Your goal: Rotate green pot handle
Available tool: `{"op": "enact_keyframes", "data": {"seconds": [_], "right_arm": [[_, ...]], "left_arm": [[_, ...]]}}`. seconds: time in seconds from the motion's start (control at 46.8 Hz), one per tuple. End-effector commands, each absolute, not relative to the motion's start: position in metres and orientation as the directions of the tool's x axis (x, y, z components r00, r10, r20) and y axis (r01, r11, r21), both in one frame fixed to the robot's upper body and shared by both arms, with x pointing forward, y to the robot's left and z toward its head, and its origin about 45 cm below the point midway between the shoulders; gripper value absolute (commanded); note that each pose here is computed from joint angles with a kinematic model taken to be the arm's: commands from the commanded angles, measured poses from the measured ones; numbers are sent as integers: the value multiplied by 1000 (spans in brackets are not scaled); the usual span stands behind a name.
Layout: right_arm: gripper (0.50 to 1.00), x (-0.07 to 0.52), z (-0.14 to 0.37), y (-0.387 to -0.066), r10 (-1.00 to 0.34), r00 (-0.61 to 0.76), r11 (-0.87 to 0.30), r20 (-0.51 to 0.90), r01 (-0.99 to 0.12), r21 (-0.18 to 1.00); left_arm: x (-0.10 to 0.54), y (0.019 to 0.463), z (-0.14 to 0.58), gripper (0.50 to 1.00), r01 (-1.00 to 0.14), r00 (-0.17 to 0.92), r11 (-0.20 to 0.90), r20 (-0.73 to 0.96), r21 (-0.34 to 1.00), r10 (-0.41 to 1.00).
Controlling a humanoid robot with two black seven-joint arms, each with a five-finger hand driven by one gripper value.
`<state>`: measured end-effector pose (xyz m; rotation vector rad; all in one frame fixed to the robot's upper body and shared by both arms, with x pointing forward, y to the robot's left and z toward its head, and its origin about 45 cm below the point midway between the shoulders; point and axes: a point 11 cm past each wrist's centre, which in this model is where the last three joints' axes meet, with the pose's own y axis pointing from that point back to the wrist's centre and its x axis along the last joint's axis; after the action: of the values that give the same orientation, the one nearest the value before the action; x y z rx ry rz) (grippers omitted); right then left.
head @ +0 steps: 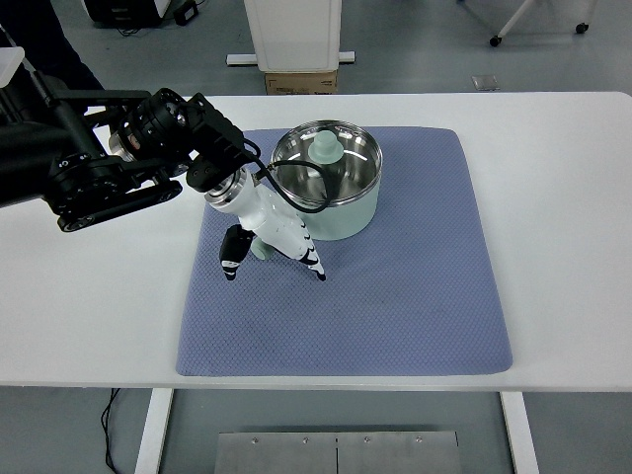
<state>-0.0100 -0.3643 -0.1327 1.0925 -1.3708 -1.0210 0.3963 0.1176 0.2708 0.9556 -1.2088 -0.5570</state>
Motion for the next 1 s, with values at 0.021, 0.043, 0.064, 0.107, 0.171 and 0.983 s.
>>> {"op": "enact_keyframes", "data": {"seconds": [0.021, 0.043, 0.064, 0.107, 0.171, 0.983], "right_arm": [[1000, -10, -133, -364, -976, -22, 216, 215, -73, 974], [1000, -10, -133, -364, -976, -25, 217, 215, -74, 974], [1000, -10, -133, -364, -976, -22, 216, 215, -73, 974], [1000, -10, -133, -364, -976, -22, 216, 215, -73, 974], [1000, -10, -133, -364, -976, -25, 217, 215, -74, 974], [1000, -10, -133, -364, -976, -22, 216, 215, -73, 974]], "left_arm": [[399, 126, 272, 1000, -133, 307, 506, 521, 852, -796], [399, 127, 272, 1000, -135, 309, 506, 521, 852, -796], [400, 130, 273, 1000, -139, 313, 505, 521, 852, -794], [402, 134, 274, 1000, -146, 319, 503, 522, 852, -791], [404, 140, 275, 1000, -155, 327, 501, 523, 852, -787], [418, 185, 282, 1000, -232, 389, 468, 523, 852, -759]]}}
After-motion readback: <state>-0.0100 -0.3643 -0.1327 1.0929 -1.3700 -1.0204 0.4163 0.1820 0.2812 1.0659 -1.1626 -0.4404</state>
